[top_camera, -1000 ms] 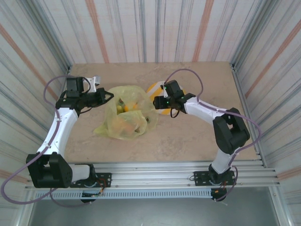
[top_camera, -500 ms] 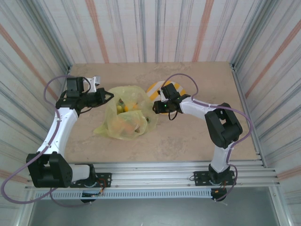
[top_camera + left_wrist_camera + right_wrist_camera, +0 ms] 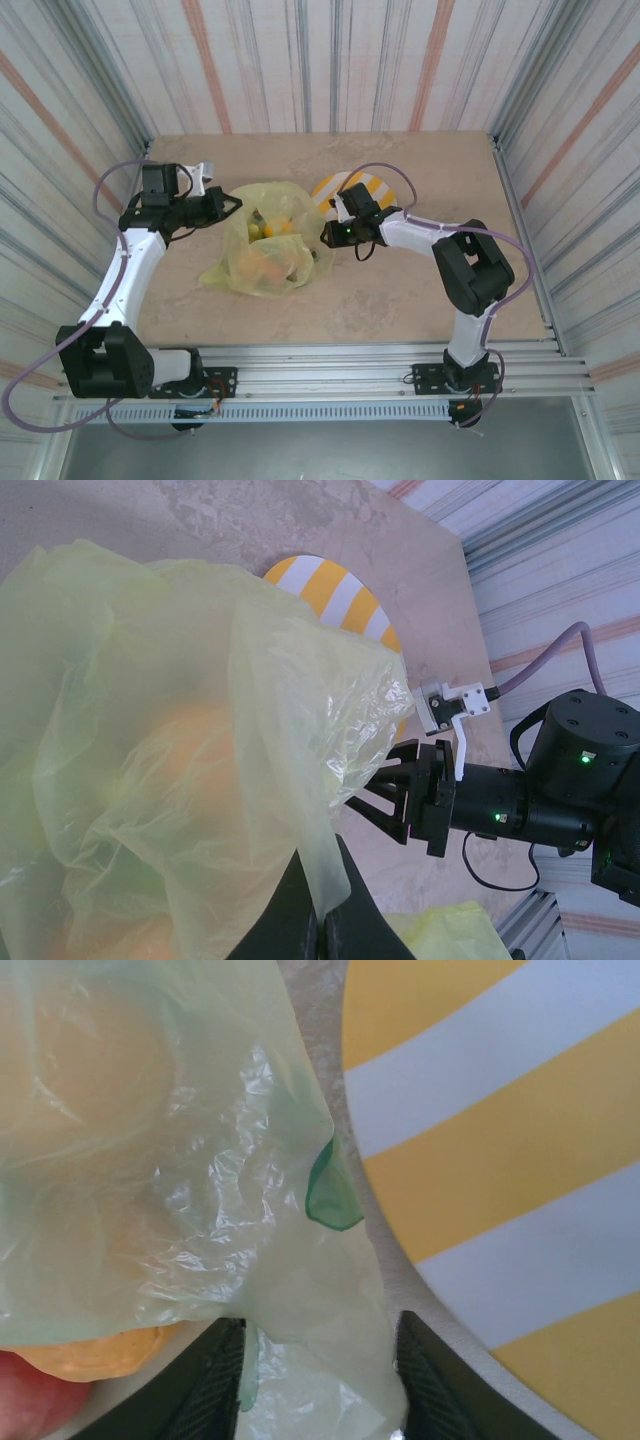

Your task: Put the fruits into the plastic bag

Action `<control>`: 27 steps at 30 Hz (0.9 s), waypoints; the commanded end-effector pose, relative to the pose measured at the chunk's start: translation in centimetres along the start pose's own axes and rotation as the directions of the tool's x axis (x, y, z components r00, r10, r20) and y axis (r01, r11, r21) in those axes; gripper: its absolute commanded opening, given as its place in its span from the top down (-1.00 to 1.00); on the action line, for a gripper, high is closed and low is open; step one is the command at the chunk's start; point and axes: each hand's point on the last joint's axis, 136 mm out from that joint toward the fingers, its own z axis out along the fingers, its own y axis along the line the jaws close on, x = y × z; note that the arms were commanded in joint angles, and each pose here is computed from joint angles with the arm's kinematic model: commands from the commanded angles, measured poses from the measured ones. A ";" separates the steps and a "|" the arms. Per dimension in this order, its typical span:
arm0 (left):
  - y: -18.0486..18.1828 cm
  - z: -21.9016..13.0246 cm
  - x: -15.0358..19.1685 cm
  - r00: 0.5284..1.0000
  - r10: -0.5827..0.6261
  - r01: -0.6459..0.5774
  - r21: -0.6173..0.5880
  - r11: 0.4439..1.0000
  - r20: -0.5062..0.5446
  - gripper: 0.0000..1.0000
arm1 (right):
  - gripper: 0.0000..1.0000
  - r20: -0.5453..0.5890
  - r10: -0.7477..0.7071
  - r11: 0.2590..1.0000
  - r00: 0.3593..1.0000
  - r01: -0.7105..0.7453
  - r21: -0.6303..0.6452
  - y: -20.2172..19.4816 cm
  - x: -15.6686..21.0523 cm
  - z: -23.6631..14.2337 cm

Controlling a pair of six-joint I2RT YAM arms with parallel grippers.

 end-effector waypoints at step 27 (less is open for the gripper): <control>0.2 -1.7 -0.8 0.998 0.029 -0.026 -0.039 0.999 0.058 1.00 | 1.00 0.278 -0.058 0.938 0.959 0.147 -0.313 10.1 -5.5 -12.4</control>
